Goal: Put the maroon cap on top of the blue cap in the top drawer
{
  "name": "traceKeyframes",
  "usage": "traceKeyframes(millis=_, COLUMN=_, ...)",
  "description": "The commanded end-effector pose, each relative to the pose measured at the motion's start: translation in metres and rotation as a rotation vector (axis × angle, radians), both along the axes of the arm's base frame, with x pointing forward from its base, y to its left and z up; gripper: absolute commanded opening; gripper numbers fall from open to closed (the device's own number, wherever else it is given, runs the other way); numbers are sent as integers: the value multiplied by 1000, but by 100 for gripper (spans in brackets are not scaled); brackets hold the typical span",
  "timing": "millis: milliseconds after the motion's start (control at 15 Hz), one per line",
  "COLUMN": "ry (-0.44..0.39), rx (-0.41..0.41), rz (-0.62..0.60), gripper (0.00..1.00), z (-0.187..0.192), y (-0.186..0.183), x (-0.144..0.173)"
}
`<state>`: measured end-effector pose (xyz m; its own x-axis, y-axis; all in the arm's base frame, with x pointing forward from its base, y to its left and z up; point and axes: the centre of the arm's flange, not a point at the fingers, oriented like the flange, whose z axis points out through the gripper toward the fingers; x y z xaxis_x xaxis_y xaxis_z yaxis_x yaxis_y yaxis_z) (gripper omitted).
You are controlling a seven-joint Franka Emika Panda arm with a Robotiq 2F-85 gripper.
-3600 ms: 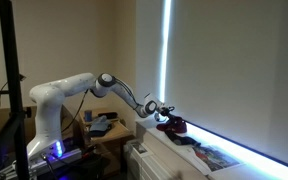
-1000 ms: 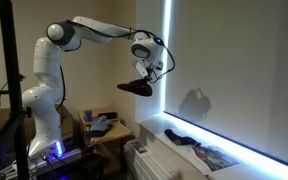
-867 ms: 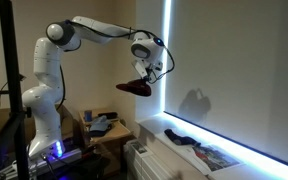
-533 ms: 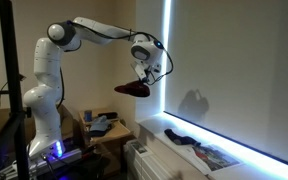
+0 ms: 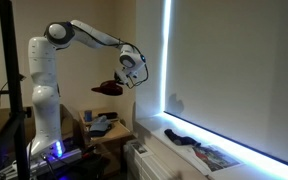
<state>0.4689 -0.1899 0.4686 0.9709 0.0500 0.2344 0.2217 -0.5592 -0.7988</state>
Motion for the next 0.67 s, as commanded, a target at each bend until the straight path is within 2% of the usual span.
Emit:
traceKeyframes(millis=0, ry=-88, rx=-38, rz=184, gripper=1, z=-15, y=98, x=-20)
traceKeyframes(millis=67, ry=-121, rx=-62, rz=227, gripper=1, z=-20, y=128, x=-8)
traceKeyframes(millis=133, ry=-60, rx=-18, rz=176, gripper=5, z=-10, y=84, x=0)
traceKeyframes(millis=267, ry=-83, rx=-45, rz=230, gripper=5, z=-16, y=123, x=1)
traceKeyframes(millis=400, ry=-88, rx=-49, rz=242, gripper=1, z=-16, y=131, x=1)
traceKeyframes(millis=600, ry=-135, rx=-11, rz=282, gripper=1, z=-53, y=140, x=10)
